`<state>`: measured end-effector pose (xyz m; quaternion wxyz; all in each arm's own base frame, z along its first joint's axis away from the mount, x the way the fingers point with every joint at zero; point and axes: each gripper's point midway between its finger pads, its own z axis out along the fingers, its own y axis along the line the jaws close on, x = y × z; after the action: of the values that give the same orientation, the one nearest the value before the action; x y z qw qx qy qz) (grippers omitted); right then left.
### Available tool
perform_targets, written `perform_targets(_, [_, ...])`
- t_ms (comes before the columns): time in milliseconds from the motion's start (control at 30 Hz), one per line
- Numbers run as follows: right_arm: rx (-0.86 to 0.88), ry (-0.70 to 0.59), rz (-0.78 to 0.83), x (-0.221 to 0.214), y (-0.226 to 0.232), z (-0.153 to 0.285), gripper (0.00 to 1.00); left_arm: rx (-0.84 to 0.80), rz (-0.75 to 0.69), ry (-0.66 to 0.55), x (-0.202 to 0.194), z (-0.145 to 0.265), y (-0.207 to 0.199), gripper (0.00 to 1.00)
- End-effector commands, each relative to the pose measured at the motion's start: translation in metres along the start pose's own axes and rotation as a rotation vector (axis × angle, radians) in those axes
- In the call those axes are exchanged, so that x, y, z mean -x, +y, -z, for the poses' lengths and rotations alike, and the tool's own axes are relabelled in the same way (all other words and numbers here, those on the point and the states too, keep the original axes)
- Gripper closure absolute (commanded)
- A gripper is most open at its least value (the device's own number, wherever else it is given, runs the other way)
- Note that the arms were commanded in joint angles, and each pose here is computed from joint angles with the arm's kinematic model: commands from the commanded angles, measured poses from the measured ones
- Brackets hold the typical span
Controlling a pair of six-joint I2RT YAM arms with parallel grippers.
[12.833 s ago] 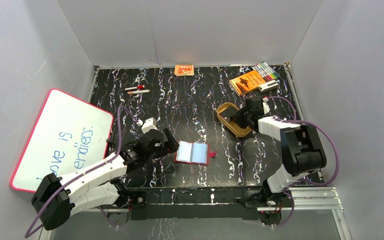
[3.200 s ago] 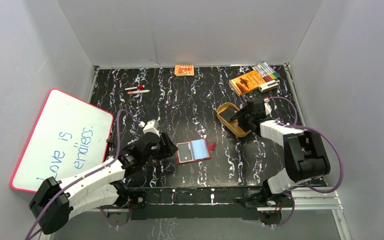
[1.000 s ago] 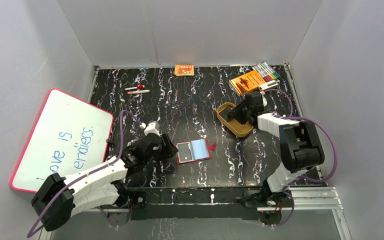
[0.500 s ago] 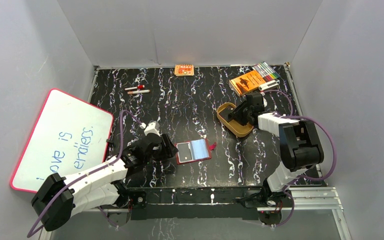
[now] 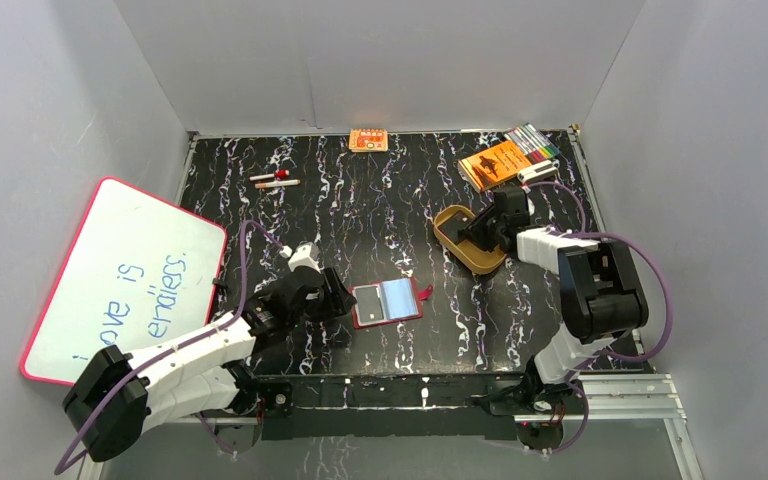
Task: Put the credit cards into the card holder
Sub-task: Pick up the credit card from the storage box.
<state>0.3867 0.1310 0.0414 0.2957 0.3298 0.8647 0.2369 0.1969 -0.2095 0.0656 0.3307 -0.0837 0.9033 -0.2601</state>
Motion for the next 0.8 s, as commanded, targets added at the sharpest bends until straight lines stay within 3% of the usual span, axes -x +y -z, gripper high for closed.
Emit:
perform_targets(0, [0.004, -0.032, -0.001, 0.006, -0.004, 0.009, 0.63, 0.007, -0.002, 0.001, -0.001, -0.001, 0.003, 0.47])
perform_targets(767, [0.036, -0.059, 0.006, 0.012, 0.000, 0.023, 0.80, -0.008, 0.010, 0.001, -0.001, -0.004, -0.002, 0.47])
